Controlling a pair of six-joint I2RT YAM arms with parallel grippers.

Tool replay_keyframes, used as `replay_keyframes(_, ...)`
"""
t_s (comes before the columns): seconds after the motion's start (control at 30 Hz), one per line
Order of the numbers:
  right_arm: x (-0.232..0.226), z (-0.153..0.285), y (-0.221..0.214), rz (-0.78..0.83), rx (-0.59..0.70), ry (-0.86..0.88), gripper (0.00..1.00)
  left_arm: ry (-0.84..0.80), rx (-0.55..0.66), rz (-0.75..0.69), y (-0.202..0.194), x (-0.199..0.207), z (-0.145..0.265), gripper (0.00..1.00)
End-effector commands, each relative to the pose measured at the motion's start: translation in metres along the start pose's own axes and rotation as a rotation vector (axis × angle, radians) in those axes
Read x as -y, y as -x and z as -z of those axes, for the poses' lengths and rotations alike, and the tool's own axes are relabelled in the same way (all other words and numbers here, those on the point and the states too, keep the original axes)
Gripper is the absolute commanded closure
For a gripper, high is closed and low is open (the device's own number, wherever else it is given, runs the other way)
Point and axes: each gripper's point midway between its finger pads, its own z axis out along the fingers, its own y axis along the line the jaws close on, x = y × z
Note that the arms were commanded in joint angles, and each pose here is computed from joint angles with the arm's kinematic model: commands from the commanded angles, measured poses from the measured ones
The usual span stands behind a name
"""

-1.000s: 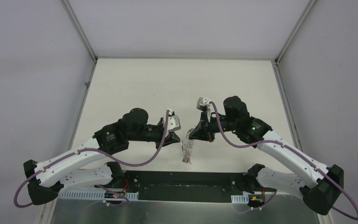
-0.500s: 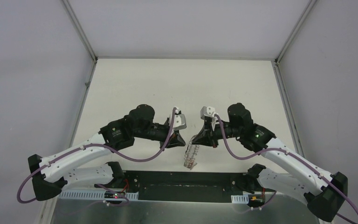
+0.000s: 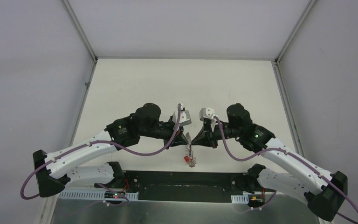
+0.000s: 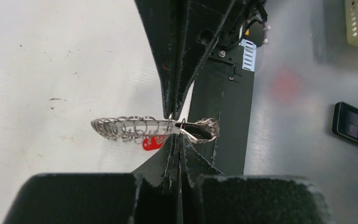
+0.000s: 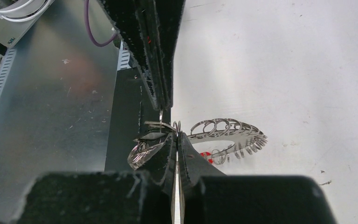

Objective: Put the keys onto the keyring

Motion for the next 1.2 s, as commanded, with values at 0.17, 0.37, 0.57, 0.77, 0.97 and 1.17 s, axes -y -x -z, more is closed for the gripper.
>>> replay_keyframes(0.17, -0.009, 0.001, 0.027, 0.110, 0.074, 0.047, 1.00, 0.071, 0.072, -0.012, 0.024, -0.007, 0.004, 1.00)
replay_keyframes(0.37, -0.009, 0.002, 0.029, 0.116, 0.077, 0.036, 1.00, 0.092, 0.051, -0.001, 0.019, -0.011, 0.003, 1.00)
replay_keyframes(0.57, -0.007, 0.003, 0.031, 0.123, 0.081, 0.018, 1.00, 0.112, 0.003, 0.051, 0.009, -0.014, 0.001, 1.00)
replay_keyframes(0.77, -0.004, 0.004, 0.031, 0.117, 0.082, -0.002, 1.00, 0.128, -0.024, 0.099, 0.004, -0.016, 0.001, 1.00)
replay_keyframes(0.97, -0.003, 0.005, 0.033, 0.119, 0.086, -0.019, 1.00, 0.153, -0.048, 0.157, -0.004, -0.017, 0.002, 1.00)
replay_keyframes(1.17, -0.002, 0.005, 0.035, 0.121, 0.101, -0.025, 1.00, 0.163, -0.069, 0.187, -0.012, -0.018, 0.002, 1.00)
